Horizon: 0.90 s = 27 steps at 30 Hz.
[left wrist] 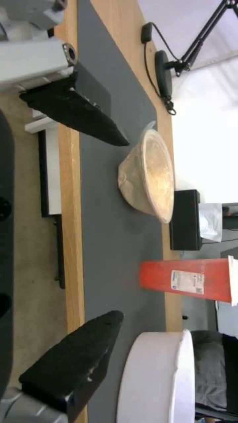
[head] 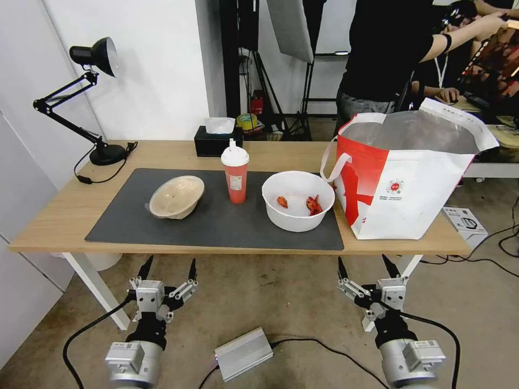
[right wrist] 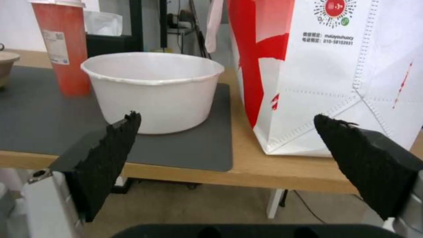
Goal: Pick up the trash from the table and place it into the takeout bag.
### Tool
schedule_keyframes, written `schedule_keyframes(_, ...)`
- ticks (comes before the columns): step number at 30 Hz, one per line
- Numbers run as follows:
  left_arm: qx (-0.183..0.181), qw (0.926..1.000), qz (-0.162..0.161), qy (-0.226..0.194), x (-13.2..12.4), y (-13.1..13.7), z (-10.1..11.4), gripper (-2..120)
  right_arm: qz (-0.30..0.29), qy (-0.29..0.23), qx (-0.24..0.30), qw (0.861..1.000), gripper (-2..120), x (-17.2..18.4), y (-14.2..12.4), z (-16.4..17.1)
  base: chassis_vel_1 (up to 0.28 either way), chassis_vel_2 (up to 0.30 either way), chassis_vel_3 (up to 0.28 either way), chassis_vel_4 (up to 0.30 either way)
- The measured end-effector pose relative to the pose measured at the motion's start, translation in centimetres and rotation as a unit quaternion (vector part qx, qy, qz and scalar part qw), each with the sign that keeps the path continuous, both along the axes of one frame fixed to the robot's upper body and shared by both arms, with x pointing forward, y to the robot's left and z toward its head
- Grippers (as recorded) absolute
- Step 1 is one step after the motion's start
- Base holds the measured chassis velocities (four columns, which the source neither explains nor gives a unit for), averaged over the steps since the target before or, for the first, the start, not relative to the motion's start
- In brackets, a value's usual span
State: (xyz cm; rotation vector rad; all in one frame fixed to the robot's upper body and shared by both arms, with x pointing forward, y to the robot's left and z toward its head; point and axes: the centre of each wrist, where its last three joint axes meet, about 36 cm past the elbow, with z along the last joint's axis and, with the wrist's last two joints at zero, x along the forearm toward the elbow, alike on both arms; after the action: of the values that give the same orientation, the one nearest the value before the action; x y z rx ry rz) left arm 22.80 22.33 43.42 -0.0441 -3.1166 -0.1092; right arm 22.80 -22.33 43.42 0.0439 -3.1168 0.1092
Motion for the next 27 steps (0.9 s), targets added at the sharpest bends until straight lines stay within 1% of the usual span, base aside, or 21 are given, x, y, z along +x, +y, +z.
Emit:
schedule_keyframes(25, 0.0, 1.0, 0.0, 0.0, 0.0, 0.0, 0.0, 100, 0.0, 0.0, 0.0, 1.0, 100, 0.0, 0.0, 0.0, 0.0, 0.0, 0.0, 0.0)
schedule_keyframes(27, -0.004, 1.0, 0.004, 0.002, 0.16, -0.01, 0.19, 100, 0.0, 0.001, 0.0, 1.0, 100, 0.04, -0.02, 0.02, 0.0, 0.0, 0.0, 0.0)
